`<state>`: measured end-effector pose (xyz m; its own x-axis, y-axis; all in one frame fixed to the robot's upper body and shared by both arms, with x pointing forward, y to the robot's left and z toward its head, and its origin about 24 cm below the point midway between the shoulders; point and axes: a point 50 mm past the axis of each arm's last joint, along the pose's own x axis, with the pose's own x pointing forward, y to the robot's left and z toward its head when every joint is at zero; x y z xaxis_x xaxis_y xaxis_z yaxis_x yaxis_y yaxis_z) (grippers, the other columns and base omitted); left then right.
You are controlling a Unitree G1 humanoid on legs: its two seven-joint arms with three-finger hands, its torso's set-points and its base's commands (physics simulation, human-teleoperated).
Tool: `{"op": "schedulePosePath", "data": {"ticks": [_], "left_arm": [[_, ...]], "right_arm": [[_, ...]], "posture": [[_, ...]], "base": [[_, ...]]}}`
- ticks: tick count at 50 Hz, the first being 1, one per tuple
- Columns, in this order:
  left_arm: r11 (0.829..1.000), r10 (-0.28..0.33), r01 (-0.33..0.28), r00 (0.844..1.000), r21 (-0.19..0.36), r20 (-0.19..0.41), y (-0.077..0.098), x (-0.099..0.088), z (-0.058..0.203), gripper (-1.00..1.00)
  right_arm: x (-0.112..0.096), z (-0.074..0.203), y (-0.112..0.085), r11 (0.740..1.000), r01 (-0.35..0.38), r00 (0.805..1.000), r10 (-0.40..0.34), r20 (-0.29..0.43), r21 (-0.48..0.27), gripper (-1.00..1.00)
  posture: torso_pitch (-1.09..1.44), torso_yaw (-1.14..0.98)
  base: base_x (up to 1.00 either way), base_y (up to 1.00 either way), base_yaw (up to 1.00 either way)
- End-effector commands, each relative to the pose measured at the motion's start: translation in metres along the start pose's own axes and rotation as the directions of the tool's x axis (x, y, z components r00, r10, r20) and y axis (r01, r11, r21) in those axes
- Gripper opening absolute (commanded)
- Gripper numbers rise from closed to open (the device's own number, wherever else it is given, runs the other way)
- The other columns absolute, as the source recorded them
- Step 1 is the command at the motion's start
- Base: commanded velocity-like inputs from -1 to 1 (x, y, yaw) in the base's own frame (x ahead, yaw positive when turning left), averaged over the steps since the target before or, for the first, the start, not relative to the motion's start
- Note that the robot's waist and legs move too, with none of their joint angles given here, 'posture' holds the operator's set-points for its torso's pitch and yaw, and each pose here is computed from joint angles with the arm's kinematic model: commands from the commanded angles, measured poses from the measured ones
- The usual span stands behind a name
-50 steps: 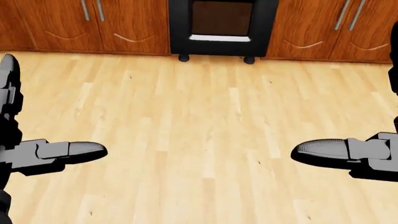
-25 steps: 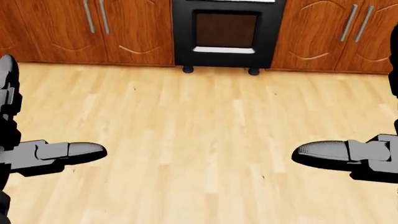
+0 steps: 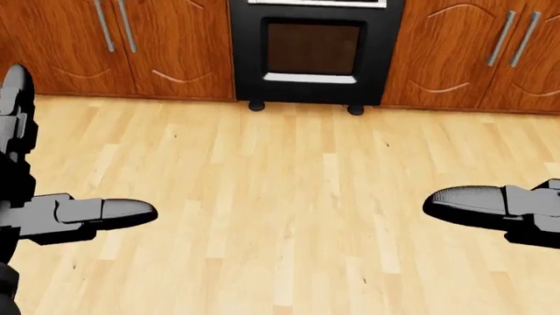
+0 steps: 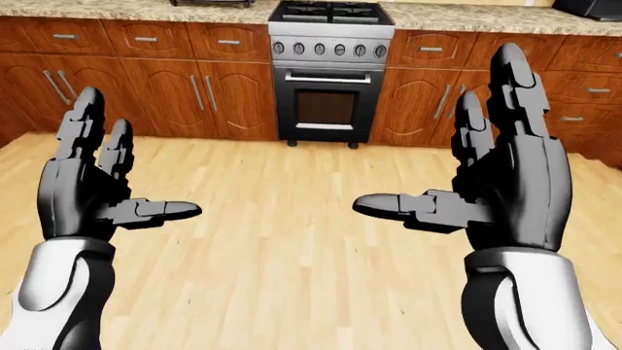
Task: Navigate to the stove.
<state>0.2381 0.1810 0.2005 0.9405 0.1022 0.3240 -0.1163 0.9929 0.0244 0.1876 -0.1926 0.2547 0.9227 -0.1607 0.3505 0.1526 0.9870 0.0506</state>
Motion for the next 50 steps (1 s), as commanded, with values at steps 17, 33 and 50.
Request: {"op": "schedulePosePath", "data": {"ticks": [17,33,50], "left_arm": [[1.0,0.002,-0.002,0.998,-0.002,0.062,0.0001,0.0005,0.0093,1.0],[1.0,-0.002,0.002,0.998,0.001,0.062,-0.0006,0.0,0.0099,1.0],[1.0,0.001,-0.001,0.998,-0.002,0.062,0.0002,-0.0003,0.0113,1.0]], "right_arm": [[-0.0008,0.0061,-0.0009,1.0,0.006,0.998,-0.005,0.058,-0.004,1.0],[-0.001,0.0082,-0.0023,1.0,0.011,0.998,-0.011,0.062,-0.002,1.0],[-0.001,0.0077,-0.0012,1.0,0.009,0.998,-0.008,0.061,-0.003,1.0]], "posture": [[0.0,0.0],[0.0,0.0],[0.0,0.0]], "base": [[0.39,-0.19,0.0],[0.26,-0.09,0.0],[0.26,-0.09,0.0]]}}
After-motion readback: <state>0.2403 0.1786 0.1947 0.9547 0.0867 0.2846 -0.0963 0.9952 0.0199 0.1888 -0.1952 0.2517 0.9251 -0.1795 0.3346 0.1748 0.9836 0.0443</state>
